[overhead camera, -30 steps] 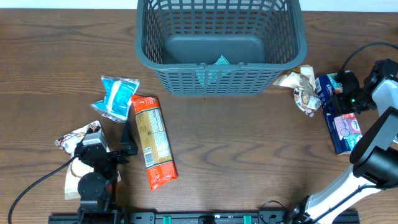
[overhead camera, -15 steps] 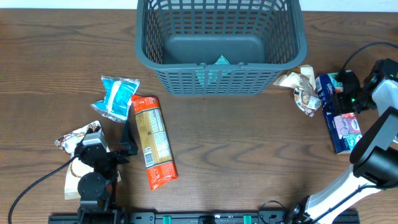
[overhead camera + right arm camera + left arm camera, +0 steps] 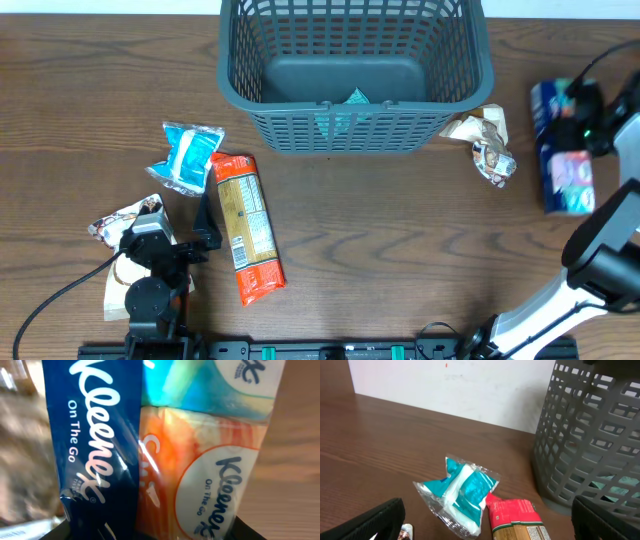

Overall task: Pack container
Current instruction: 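Grasp the blue Kleenex tissue box with the right gripper, then lift and carry the Kleenex box over the basket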

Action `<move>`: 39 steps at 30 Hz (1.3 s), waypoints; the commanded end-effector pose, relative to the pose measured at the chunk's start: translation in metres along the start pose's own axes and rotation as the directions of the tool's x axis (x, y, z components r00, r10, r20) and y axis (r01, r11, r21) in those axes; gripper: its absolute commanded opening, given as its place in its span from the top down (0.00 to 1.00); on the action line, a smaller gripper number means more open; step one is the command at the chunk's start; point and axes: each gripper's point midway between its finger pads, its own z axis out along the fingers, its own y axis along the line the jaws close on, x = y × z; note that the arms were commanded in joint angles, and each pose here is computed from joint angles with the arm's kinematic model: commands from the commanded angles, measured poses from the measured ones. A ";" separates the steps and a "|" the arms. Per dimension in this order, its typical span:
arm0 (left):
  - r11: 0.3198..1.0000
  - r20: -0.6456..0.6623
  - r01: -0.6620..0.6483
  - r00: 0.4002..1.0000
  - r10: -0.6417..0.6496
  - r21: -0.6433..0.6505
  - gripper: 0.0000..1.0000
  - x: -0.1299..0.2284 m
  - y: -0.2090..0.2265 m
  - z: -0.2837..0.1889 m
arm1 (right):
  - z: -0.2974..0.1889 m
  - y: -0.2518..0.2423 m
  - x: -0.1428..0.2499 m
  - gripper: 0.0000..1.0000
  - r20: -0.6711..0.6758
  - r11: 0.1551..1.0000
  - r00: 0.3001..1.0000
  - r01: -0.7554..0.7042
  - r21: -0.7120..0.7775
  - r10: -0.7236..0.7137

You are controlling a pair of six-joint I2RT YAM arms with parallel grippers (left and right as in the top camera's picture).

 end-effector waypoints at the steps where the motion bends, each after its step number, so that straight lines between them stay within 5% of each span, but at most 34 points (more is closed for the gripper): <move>1: 1.000 -0.057 0.003 0.998 -0.004 -0.027 0.01 0.019 0.007 0.001 | -0.078 -0.009 -0.065 0.99 0.221 0.996 0.975 -0.035 0.076 0.017; 10: 1.000 -0.057 0.003 0.998 -0.004 -0.026 0.01 0.019 0.007 0.001 | -0.213 0.025 -0.156 0.99 0.545 0.984 0.827 0.051 0.169 -0.136; 14: 1.000 -0.057 0.003 0.998 -0.004 -0.026 0.01 0.019 0.007 0.001 | -0.275 0.073 -0.195 0.99 0.677 0.963 0.686 0.168 0.212 -0.268; 22: 1.000 -0.058 0.003 0.998 -0.004 -0.026 0.01 0.019 0.007 0.001 | -0.344 0.219 -0.230 0.99 0.755 0.776 0.331 0.522 0.353 -0.566; 30: 1.000 -0.066 0.005 0.998 -0.004 0.008 0.01 0.020 0.001 0.001 | -0.339 0.330 -0.225 0.99 0.716 0.613 0.166 0.665 0.427 -0.678; 39: 1.000 -0.069 0.005 0.998 -0.003 0.022 0.01 0.021 -0.002 0.001 | -0.252 0.405 -0.173 0.99 0.635 0.419 0.198 0.882 0.218 -0.747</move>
